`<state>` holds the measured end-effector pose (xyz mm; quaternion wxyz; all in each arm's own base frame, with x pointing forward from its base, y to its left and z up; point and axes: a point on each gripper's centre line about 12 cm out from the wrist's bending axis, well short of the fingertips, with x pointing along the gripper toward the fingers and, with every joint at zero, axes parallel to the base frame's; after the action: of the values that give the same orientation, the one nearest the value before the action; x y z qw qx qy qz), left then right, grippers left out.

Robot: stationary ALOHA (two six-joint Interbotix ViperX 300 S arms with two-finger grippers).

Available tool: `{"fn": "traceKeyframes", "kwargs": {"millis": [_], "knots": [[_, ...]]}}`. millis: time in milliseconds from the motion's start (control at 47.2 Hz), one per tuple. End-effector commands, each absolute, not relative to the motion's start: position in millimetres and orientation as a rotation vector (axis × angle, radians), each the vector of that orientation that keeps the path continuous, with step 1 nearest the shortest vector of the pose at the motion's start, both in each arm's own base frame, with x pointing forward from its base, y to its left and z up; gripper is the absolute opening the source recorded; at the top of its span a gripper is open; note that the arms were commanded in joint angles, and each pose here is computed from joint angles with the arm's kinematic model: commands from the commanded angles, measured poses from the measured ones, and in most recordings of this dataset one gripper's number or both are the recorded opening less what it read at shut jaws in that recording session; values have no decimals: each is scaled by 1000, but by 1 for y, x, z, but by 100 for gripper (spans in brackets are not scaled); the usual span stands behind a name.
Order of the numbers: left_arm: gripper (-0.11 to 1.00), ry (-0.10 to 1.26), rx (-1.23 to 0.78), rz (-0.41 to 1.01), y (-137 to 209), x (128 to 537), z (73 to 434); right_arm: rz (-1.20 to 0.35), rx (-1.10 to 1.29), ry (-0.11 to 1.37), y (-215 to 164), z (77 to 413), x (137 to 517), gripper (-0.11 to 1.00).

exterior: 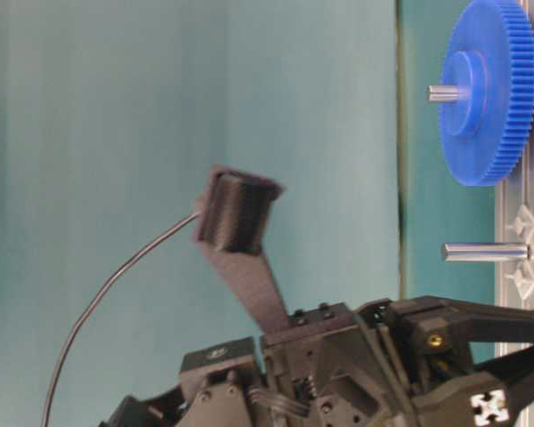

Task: Find the location of the shaft and insert the small gear.
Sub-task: 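Lower the left gripper onto the small blue gear's hub, then close the left gripper on the gear hub and lift it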

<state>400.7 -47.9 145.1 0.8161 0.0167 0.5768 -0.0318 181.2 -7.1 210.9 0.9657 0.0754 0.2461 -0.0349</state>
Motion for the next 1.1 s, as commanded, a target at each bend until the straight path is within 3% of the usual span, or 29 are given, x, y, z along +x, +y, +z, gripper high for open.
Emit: {"fn": "traceKeyframes", "kwargs": {"millis": [0, 826, 953, 1080], "knots": [[0, 1205, 41, -75, -50, 407, 158, -74, 162, 491, -8, 214, 184, 4], [3, 1181, 80, -106, -54, 414, 166, -74, 160, 491, -8, 212, 183, 4], [21, 1182, 72, -101, -54, 414, 166, -75, 160, 493, -8, 211, 183, 4], [57, 1194, 47, -81, -54, 413, 162, -75, 163, 491, -8, 212, 183, 4]]}}
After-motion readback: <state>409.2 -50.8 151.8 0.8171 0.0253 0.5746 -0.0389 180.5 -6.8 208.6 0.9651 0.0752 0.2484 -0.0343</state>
